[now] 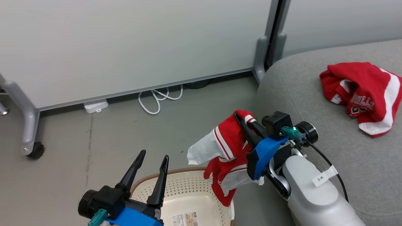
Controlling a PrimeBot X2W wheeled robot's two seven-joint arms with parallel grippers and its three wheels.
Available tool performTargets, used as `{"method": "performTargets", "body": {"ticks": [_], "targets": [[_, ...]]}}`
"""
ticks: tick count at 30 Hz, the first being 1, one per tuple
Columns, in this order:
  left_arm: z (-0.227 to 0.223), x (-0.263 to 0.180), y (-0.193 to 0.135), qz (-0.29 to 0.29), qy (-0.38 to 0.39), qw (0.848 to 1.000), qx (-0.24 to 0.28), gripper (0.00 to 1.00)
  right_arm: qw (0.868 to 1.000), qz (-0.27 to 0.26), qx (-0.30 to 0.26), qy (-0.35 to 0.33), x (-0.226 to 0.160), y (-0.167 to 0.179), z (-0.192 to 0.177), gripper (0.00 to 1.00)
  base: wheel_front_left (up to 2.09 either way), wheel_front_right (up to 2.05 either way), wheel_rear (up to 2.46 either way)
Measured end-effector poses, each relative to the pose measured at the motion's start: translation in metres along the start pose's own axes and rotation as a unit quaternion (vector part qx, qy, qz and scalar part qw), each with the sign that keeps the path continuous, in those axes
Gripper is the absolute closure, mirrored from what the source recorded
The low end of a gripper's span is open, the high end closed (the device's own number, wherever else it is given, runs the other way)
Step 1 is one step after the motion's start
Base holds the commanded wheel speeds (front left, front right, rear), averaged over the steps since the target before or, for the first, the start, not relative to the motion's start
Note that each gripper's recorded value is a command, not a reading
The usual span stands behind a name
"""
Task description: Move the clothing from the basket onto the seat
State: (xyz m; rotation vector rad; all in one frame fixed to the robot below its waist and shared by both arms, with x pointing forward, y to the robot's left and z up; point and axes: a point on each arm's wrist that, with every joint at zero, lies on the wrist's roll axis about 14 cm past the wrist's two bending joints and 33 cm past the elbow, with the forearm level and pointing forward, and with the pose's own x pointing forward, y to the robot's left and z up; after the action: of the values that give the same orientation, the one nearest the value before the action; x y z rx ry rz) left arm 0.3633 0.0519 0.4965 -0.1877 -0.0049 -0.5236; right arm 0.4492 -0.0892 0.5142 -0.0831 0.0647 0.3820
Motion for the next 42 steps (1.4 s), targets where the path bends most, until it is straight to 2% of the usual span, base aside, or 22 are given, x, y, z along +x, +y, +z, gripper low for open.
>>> {"method": "performTargets", "body": {"ticks": [9, 25, 42], "targets": [[-0.008, 0.02, -0.02, -0.037, 0.008, 0.999, -0.005, 0.0, 1.0, -0.031, -0.003, 0.0, -0.018, -0.022, 0.0, 1.0, 0.0, 0.0, 0.0], [-0.034, 0.056, -0.074, -0.139, 0.043, 0.989, -0.016, 0.0, 0.99, -0.139, 0.007, 0.011, -0.079, -0.084, -0.011, 1.0, 0.0, 0.0, 0.0], [-0.042, 0.071, -0.095, -0.181, 0.05, 0.982, -0.02, 0.0, 0.983, -0.183, 0.016, 0.017, -0.104, -0.105, -0.017, 1.0, 0.0, 0.0, 0.0]]}}
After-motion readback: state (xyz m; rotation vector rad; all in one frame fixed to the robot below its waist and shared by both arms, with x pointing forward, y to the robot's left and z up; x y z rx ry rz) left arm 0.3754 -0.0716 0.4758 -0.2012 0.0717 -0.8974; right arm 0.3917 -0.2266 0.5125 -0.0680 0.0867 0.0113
